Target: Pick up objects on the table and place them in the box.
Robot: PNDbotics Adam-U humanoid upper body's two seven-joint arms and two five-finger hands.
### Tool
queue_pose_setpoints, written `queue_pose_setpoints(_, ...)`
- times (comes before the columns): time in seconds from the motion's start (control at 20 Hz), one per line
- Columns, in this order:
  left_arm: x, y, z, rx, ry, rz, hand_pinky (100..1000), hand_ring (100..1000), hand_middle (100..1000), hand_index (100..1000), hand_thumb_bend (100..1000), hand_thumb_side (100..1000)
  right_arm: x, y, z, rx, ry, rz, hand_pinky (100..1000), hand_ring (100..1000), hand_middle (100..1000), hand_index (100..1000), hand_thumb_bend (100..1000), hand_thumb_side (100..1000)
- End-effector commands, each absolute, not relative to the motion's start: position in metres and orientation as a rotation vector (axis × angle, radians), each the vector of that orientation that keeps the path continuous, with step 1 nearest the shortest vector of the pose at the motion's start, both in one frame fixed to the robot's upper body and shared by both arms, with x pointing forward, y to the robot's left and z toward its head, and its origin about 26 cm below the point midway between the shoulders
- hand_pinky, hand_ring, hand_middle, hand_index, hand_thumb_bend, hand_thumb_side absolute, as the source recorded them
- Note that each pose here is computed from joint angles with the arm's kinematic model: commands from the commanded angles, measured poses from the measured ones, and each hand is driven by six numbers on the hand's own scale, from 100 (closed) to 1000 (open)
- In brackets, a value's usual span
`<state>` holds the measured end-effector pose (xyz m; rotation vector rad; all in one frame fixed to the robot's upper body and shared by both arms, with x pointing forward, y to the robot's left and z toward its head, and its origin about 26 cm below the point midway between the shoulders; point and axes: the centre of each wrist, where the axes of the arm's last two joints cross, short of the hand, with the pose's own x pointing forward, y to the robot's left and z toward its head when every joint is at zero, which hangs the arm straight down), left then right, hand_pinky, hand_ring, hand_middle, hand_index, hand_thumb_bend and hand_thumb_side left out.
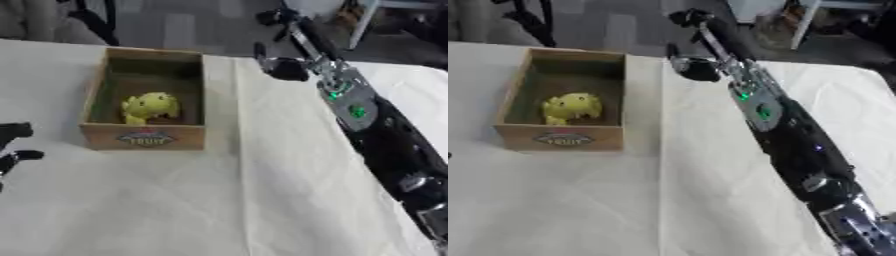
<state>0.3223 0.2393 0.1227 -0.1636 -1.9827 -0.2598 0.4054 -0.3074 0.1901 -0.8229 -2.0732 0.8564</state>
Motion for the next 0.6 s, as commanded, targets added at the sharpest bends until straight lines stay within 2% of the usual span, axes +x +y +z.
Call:
queue_pose_setpoints(0.05,0.322,0.248,0.129,-0.119,-2.005,-0.246,628,879,618,693,245,598,0.388,-0.321,0.21,-0.87,-2.123,0.753,606,803,747,857,100,349)
queue_pose_setpoints(0.6,0.32,0.252,0.125,-0.089,-1.999,-0.218,628,881,617,694,241,603,0.334,-0.338,0.168,-0.735,-2.046,0.516,599,799,735,840,100,494)
